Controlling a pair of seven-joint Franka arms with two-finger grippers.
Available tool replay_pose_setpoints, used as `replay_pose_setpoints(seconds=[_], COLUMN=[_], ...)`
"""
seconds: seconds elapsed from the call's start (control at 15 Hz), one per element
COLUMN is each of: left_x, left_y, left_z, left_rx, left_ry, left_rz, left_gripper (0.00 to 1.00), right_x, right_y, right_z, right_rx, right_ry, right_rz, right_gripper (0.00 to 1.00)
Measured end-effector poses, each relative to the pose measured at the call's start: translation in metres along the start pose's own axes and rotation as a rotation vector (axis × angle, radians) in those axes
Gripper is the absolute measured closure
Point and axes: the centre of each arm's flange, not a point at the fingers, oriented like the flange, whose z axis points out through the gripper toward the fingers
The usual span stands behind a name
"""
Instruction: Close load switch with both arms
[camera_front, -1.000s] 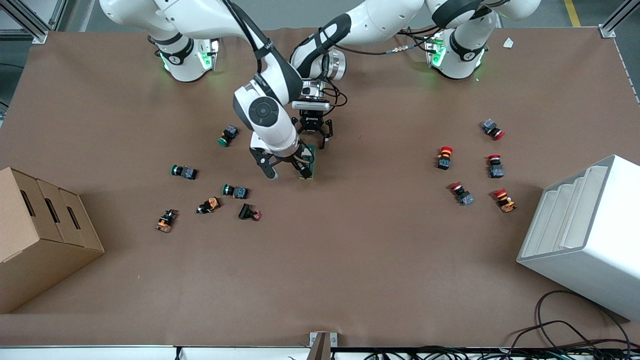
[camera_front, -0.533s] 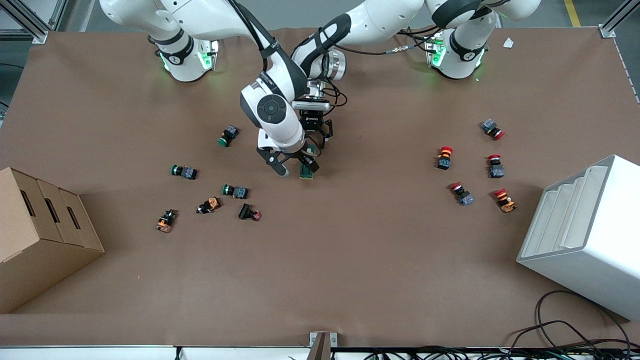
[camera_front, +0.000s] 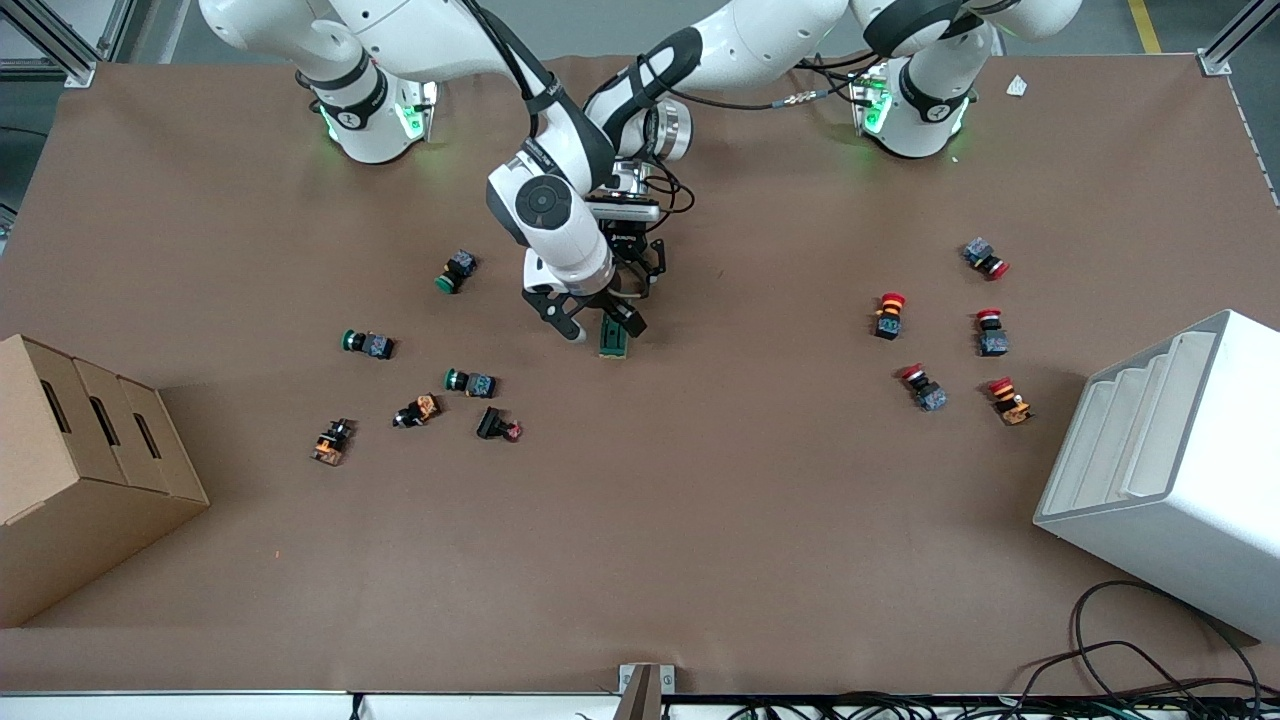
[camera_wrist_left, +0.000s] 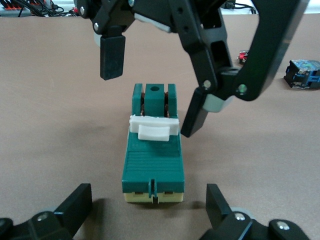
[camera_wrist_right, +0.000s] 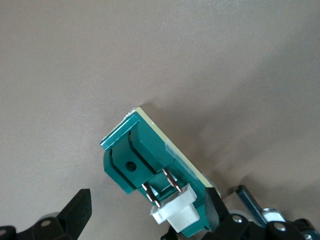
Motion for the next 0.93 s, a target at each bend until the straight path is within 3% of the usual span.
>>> replay_pose_setpoints(seconds=[0.93], left_x=[0.000], left_y=[0.000], left_z=[0.000], left_rx=[0.000], left_ry=[0.000], left_rz=[0.000], left_gripper=[0.00], right_x=[-0.017], right_y=[0.001], right_z=[0.015], right_rx=[0.027], right_ry=[-0.007], right_rz=[-0.016], right_gripper=[0.00])
